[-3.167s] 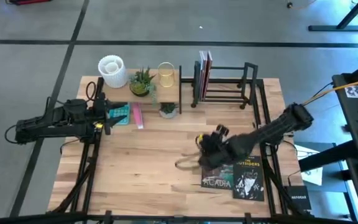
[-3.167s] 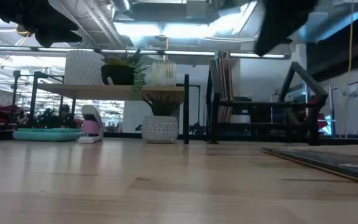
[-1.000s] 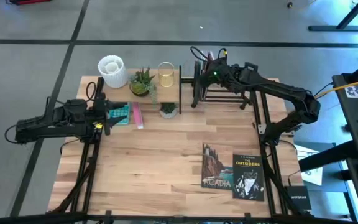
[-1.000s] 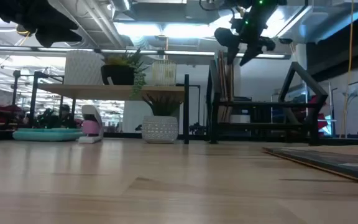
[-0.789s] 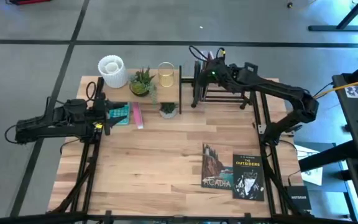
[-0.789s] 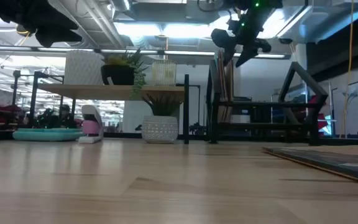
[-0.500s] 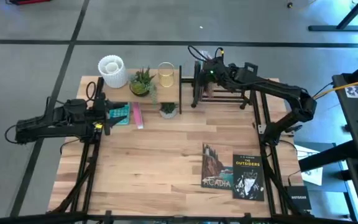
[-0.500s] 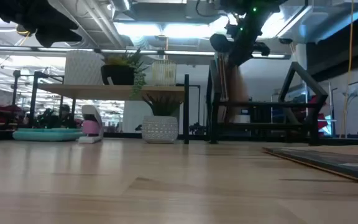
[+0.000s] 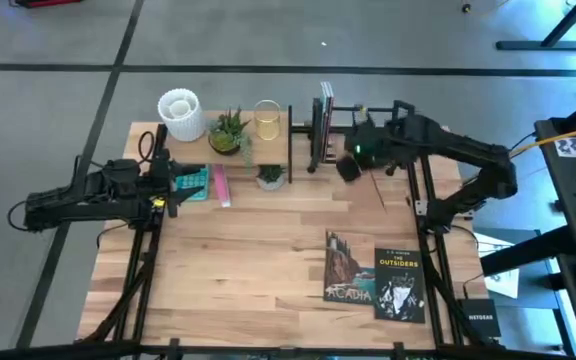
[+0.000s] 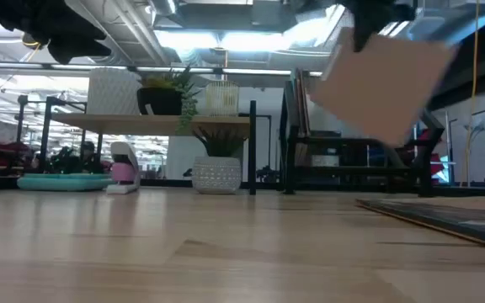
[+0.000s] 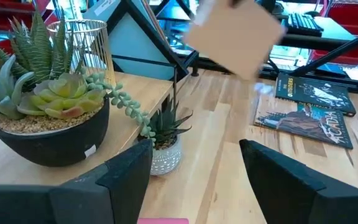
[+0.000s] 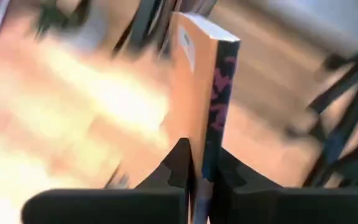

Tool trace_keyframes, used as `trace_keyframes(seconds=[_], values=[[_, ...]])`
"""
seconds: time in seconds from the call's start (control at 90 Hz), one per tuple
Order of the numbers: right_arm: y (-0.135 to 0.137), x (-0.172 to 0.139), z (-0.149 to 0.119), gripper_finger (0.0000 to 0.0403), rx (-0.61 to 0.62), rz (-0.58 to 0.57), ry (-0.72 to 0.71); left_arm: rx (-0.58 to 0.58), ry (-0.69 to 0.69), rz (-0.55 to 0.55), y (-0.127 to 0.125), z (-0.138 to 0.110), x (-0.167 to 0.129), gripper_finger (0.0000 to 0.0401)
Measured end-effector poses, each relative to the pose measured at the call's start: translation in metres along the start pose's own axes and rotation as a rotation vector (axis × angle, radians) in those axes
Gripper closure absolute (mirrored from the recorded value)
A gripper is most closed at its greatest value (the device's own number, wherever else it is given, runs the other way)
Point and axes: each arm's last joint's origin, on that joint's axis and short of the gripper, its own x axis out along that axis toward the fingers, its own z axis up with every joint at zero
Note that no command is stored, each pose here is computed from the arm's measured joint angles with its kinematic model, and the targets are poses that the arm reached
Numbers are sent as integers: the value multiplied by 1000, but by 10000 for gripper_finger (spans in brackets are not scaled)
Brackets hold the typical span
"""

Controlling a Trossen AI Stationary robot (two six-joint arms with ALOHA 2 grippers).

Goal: Stock shelves
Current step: Remove the purple book from the bookshelf

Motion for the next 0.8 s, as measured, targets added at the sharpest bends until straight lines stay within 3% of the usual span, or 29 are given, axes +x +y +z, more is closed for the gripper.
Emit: trace_keyframes(seconds=[0.211,0.489,0.6,0.8], values=[[41,20,-52,401,8,12,287,0,-4,0,0,1,0,164],[88,43,-103,402,-4,-41,623,0,-3,-14,0,1,0,164],[92,42,-122,402,43,-72,757,1,-2,-23,-1,1,0,164],[84,58,-162,402,180,-290,888,4,-3,-26,-1,1,0,164]])
